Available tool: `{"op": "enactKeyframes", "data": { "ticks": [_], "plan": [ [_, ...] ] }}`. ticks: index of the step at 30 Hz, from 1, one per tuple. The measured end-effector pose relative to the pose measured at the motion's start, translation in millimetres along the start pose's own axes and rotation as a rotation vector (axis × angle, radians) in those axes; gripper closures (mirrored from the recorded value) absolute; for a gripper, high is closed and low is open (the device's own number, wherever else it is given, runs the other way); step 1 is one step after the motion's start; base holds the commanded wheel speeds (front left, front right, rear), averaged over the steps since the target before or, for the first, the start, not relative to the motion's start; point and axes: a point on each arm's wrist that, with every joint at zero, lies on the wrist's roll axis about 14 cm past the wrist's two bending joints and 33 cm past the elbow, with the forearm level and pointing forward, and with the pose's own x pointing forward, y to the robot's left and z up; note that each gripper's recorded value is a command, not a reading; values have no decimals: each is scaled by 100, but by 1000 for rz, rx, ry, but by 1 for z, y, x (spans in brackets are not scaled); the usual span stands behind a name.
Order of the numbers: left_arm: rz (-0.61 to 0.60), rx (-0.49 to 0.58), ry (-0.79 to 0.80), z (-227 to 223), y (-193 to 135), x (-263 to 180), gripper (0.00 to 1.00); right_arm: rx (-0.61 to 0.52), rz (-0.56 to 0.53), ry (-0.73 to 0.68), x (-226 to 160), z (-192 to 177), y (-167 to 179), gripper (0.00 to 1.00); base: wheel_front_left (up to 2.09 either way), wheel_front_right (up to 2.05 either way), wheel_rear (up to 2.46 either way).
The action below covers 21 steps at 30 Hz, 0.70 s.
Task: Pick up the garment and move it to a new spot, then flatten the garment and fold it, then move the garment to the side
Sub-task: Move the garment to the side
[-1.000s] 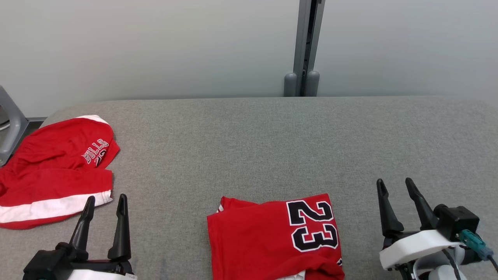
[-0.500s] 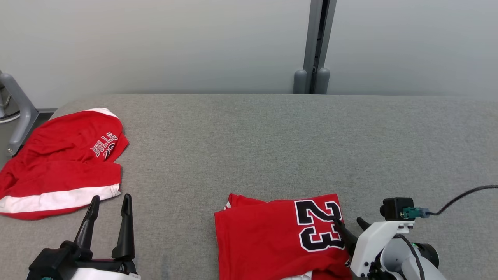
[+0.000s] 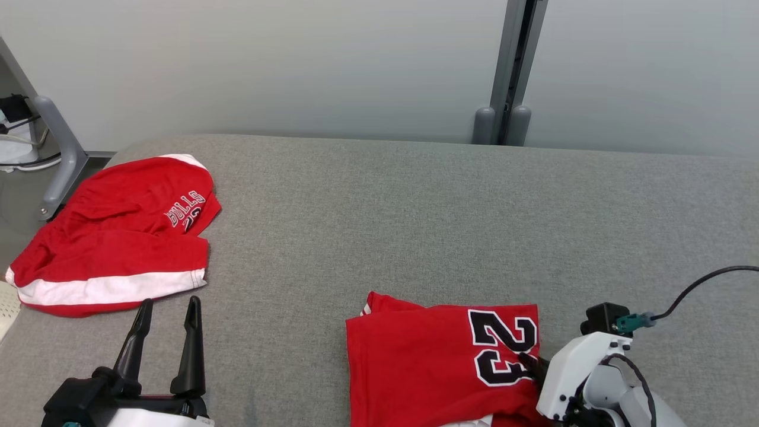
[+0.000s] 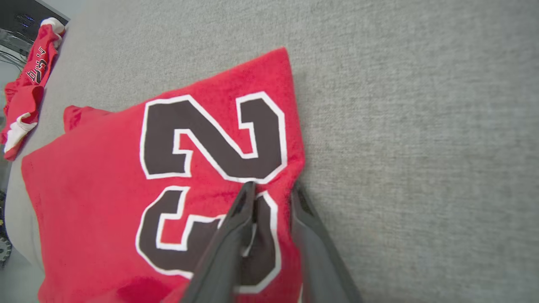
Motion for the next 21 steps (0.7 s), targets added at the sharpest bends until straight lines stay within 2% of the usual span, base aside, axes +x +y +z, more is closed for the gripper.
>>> {"op": "enactKeyframes", "data": {
  "ticks": [6,10,16,21],
  "plan": [
    [-9,-3,2,-1,-3,1,0,-4,11,-57,-1,6,4,100,0,0,0],
    [-31,-6,3,-2,-10,4,0,-27,-1,-157,-7,29,0,100,0,0,0],
    [-112,-19,-3,-1,-36,16,0,-67,-26,-295,-20,64,-9,100,0,0,0],
    [-179,-33,-1,-2,-57,27,0,-79,-41,-356,-29,79,-15,100,0,0,0]
  ]
}}
